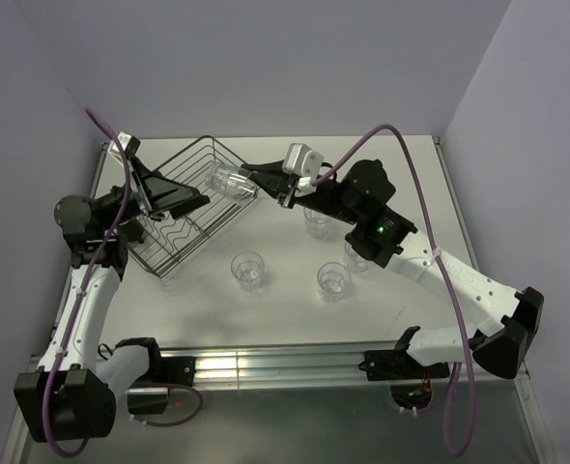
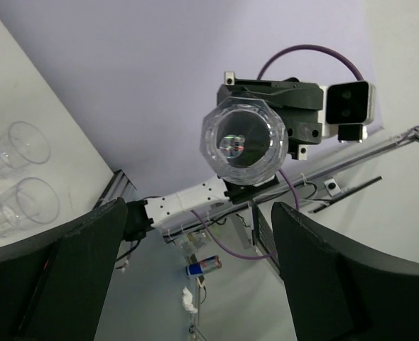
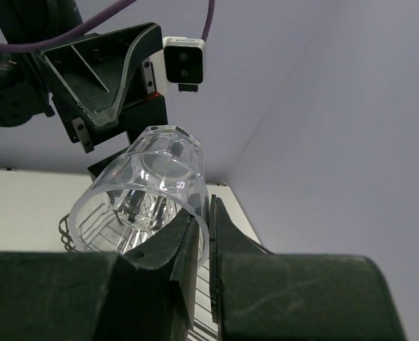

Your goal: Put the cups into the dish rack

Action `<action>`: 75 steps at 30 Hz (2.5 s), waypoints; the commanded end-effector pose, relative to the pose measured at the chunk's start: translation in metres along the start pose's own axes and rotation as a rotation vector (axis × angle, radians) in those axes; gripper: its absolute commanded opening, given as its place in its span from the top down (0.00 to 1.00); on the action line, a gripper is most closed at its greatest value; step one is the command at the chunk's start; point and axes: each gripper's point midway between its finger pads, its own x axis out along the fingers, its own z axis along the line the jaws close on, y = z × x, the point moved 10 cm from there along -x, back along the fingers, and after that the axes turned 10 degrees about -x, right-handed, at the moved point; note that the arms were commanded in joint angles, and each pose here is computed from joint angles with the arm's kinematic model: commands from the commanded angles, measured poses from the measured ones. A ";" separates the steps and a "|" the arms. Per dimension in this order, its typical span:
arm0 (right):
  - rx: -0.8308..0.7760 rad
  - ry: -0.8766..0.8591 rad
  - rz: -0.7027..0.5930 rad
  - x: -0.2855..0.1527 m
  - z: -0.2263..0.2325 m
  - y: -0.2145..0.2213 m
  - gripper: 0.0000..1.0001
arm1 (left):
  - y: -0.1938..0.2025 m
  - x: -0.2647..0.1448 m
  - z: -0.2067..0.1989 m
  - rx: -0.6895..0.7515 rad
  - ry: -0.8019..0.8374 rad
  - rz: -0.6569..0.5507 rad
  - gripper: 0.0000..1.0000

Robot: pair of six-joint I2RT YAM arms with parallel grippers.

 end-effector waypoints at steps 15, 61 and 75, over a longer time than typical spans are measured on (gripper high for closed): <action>-0.038 -0.001 -0.110 -0.011 0.015 -0.024 1.00 | 0.018 0.011 -0.028 0.039 0.082 0.062 0.10; 0.065 -0.017 -0.040 -0.003 0.033 -0.009 1.00 | 0.027 0.013 -0.019 0.018 0.091 0.108 0.31; 0.079 -0.019 -0.026 -0.004 0.035 -0.007 0.78 | 0.023 0.013 -0.015 -0.003 0.083 0.107 0.94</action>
